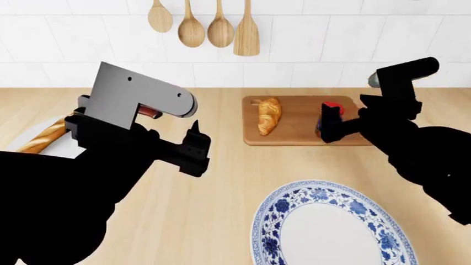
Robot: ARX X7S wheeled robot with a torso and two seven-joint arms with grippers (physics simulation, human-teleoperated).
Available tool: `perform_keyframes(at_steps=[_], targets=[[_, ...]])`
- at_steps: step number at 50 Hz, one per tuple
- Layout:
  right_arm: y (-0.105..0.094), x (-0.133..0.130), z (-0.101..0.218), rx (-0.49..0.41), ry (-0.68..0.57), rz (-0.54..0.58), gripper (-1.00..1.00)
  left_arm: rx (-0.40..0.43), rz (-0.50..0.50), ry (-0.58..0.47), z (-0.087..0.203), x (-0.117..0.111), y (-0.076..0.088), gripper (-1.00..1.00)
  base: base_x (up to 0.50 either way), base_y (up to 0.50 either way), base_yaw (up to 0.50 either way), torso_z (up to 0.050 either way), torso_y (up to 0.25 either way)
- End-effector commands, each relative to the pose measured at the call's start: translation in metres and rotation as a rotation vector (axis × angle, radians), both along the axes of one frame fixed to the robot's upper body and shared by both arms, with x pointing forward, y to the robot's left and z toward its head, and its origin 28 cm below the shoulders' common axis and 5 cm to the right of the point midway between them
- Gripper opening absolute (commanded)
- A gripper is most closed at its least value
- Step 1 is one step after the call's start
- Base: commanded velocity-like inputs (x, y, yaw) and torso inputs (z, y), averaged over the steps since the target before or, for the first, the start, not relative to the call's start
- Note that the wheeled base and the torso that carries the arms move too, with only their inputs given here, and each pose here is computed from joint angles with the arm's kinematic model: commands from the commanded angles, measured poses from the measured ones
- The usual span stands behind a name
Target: From the different types of pastries on the counter, select a croissant and place it on the cutting board. Then retrieve a jar of jam from the cabinet and place it alongside the croissant on the cutting board.
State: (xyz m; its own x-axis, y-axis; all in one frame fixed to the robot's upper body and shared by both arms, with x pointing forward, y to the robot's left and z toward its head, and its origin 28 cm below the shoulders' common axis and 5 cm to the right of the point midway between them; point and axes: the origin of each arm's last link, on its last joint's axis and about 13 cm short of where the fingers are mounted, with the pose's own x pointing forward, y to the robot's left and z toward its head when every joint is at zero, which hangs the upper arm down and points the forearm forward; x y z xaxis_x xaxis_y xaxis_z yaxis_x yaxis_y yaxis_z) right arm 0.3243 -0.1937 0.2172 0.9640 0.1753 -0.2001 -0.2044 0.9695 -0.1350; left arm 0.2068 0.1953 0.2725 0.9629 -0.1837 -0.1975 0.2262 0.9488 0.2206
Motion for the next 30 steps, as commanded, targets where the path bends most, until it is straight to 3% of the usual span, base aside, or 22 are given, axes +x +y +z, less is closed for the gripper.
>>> perform_keyframes(at_steps=[1,14,30], targets=[[-0.006,-0.018,0.024,0.019,-0.074,0.016,1.0,0.0,0.0,-0.006,0.003,-0.002,0.0,1.0,0.0,0.0,0.0,0.0,0.0],[-0.013,-0.05,0.055,0.085,-0.179,0.078,1.0,0.001,0.003,-0.014,0.007,-0.003,0.001,1.0,0.0,0.0,0.0,0.0,0.0],[-0.03,-0.094,0.066,0.105,-0.283,0.041,1.0,0.008,-0.005,-0.032,0.012,-0.012,0.001,1.0,0.0,0.0,0.0,0.0,0.0]])
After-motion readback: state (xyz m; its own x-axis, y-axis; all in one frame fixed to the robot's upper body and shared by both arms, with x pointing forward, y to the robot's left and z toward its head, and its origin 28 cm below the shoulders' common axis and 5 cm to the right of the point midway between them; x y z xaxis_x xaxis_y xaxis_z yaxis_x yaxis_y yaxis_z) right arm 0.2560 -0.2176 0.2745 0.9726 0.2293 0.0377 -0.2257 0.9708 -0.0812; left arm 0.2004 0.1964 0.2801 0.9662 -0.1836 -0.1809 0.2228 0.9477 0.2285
